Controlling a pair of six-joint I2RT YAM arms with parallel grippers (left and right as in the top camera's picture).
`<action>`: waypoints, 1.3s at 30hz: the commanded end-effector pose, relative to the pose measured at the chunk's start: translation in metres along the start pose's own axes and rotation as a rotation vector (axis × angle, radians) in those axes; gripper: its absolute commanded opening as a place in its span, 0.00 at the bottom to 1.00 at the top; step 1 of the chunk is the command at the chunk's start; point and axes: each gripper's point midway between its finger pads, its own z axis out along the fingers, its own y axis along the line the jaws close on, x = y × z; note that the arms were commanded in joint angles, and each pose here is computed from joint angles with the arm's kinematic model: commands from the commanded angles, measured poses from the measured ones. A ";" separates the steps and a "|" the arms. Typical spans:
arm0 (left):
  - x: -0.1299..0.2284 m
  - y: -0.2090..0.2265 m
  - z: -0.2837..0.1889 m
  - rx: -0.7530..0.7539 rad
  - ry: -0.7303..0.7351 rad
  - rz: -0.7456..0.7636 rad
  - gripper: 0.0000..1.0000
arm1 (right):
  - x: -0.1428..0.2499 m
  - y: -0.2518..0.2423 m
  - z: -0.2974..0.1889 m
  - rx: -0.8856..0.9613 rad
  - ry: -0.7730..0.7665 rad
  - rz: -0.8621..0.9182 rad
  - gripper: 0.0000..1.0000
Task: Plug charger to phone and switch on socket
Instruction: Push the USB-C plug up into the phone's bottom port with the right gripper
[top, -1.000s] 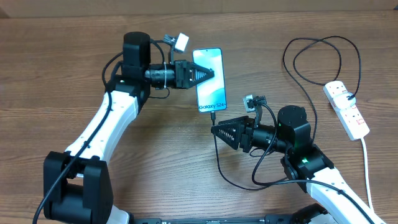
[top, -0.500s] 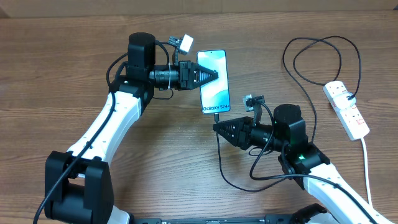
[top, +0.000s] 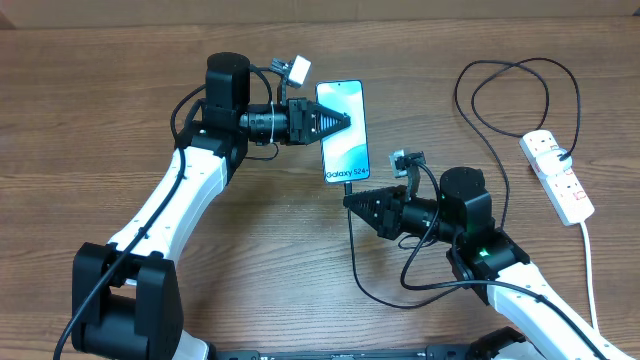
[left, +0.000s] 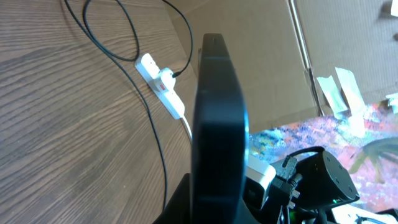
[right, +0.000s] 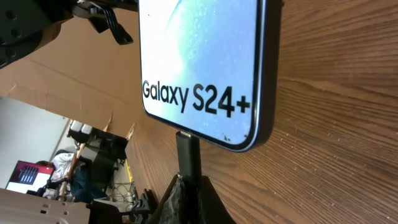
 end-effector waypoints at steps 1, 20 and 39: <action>0.009 -0.019 -0.001 0.094 0.061 0.044 0.04 | -0.007 -0.004 0.000 0.025 -0.033 -0.010 0.04; 0.037 -0.026 0.011 0.134 0.155 0.034 0.04 | -0.023 0.005 -0.001 0.012 -0.082 -0.052 0.04; 0.059 -0.023 0.018 0.124 0.214 0.022 0.04 | -0.037 0.016 -0.002 -0.004 -0.107 -0.079 0.04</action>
